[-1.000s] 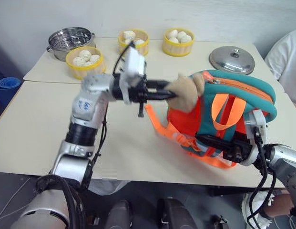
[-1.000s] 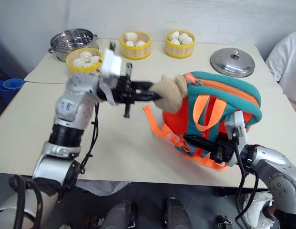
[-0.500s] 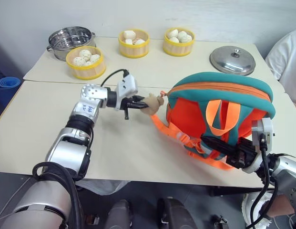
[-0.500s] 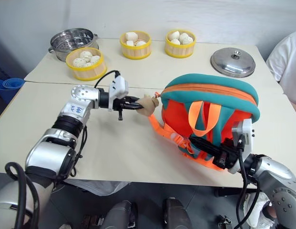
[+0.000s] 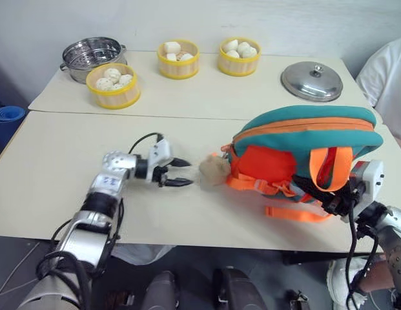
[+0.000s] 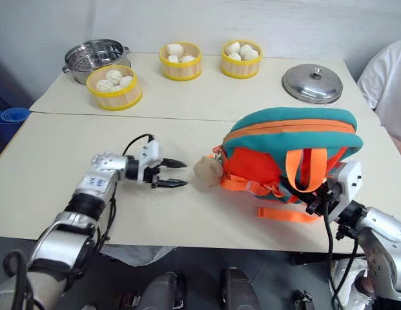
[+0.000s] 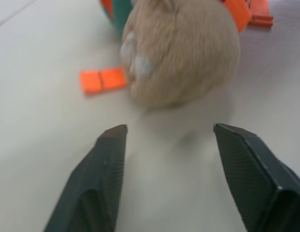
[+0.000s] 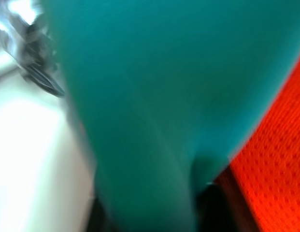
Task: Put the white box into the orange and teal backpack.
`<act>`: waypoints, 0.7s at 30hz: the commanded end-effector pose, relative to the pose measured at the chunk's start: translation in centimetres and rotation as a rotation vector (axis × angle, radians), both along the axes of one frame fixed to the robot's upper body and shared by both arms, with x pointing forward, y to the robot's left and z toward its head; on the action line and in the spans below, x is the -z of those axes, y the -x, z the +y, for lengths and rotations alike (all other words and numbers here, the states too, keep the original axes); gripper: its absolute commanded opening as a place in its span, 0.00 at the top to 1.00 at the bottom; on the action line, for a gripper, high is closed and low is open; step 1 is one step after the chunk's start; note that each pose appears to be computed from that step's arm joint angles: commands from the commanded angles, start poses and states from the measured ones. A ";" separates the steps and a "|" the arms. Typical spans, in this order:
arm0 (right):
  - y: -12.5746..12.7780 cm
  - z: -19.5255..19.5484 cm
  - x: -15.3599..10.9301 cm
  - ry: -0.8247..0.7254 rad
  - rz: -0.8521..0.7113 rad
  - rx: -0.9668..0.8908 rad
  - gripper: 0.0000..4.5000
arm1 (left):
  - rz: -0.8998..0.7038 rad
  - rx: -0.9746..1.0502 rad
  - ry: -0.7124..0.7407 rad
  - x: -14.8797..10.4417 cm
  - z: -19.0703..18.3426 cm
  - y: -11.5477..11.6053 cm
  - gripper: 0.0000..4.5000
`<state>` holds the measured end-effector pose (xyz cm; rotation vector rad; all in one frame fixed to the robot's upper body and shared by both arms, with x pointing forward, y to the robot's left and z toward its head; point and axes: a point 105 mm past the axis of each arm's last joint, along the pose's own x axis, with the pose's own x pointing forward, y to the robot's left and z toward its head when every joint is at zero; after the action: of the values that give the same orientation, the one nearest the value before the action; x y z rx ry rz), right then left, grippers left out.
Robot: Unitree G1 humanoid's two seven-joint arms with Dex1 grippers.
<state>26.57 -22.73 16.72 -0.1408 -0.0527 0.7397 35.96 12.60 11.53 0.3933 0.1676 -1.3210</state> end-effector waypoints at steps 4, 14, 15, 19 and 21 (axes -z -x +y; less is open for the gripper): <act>2.6 -0.4 -1.5 0.045 0.144 -0.162 0.26 | -0.046 -0.027 0.084 -3.1 3.7 3.1 0.00; 5.8 -8.1 -0.5 0.420 -0.002 0.008 0.00 | -0.111 -0.172 -0.132 -1.6 10.1 8.4 0.00; 5.9 -8.5 -0.1 0.450 -0.011 0.005 0.00 | -0.118 -0.189 -0.134 -1.7 10.4 8.6 0.00; 5.6 -8.0 1.4 0.502 -0.028 -0.060 0.00 | -0.146 -0.243 -0.133 -1.2 11.2 9.3 0.00; 5.4 -7.7 2.0 0.524 -0.035 -0.098 0.00 | -0.143 -0.261 -0.136 -0.9 11.4 9.5 0.00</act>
<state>21.26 -30.63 14.75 -0.6227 0.1264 0.8166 26.48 24.12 11.46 0.5342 0.2322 -1.0387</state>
